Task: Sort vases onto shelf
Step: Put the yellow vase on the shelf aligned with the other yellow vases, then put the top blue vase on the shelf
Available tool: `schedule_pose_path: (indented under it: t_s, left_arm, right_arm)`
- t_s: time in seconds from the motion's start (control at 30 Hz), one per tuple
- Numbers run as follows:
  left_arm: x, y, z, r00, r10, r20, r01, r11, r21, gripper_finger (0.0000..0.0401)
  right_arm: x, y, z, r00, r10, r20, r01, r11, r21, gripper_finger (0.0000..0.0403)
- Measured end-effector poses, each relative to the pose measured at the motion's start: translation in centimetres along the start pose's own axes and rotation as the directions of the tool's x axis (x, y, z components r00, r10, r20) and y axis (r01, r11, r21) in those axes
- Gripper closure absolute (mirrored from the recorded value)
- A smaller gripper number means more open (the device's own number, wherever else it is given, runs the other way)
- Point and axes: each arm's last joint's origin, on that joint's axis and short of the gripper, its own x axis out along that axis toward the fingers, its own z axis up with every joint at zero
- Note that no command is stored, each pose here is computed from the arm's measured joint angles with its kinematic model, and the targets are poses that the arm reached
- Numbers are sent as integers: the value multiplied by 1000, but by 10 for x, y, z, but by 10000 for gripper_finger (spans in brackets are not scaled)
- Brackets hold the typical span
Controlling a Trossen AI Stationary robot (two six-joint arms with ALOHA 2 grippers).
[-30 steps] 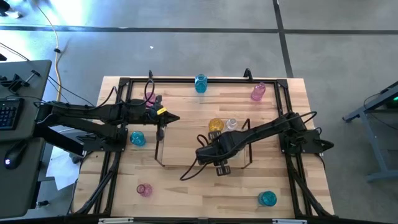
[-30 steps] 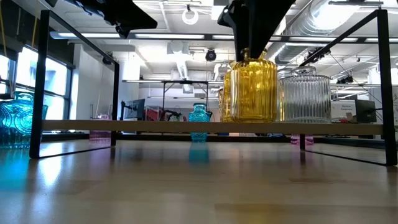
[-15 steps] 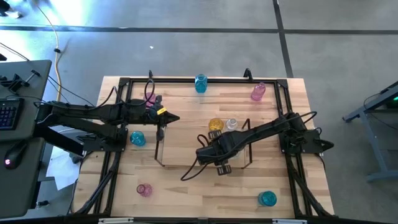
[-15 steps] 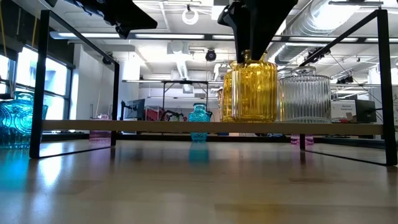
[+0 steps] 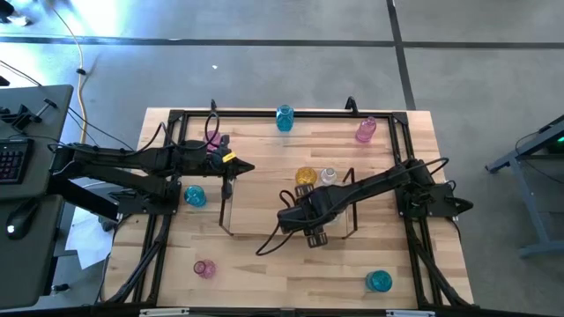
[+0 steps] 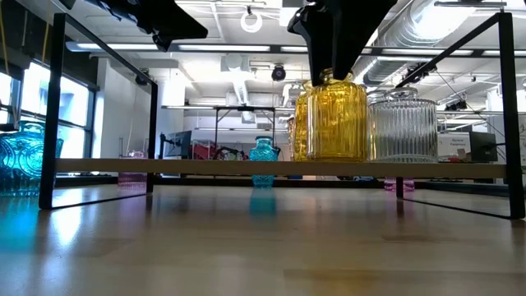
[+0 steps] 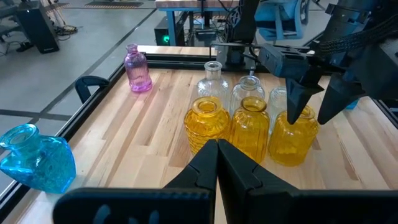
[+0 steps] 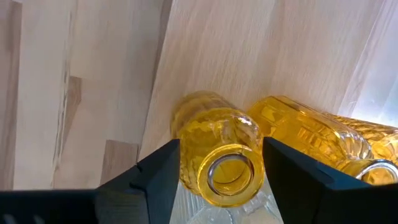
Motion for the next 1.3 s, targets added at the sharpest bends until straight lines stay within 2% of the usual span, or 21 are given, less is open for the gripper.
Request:
schedule_pose_path:
  t_s: [0.33, 0.5, 0.63, 0.87, 0.93, 1.1, 1.2, 1.3]
  left_arm:
    - [0, 0, 0, 1000, 0, 0, 0, 1000, 0, 401]
    - [0, -1, 0, 1000, -30, 6, 30, 1000, 9, 401]
    - [0, -4, 1, 999, -45, 21, 44, 999, 28, 401]
    - [4, -10, -12, 990, -75, 123, 69, 996, 51, 401]
    - [5, -11, -16, 984, -95, 154, 87, 995, 54, 401]
    - [5, -15, -21, 968, -129, 216, 120, 991, 53, 401]
    - [5, -16, -22, 957, -137, 255, 123, 990, 69, 401]
    - [4, -18, -23, 942, -143, 304, 123, 989, 85, 401]
  right_arm:
    - [-31, 7, 7, 996, 7, 84, -5, 1000, -19, 194]
    - [-53, 22, 2, 994, -49, 93, 55, 997, -57, 205]
    - [-59, 36, -3, 987, -104, 122, 115, 989, -90, 251]
    - [-57, 52, -18, 956, -169, 238, 190, 979, -68, 380]
    - [-56, 53, -22, 940, -163, 300, 187, 981, -52, 396]
    - [-50, 50, -44, 881, -146, 449, 174, 984, -23, 385]
    - [-45, 46, -58, 818, -136, 559, 170, 985, -9, 398]
    - [-41, 43, -74, 724, -132, 677, 185, 983, -6, 399]
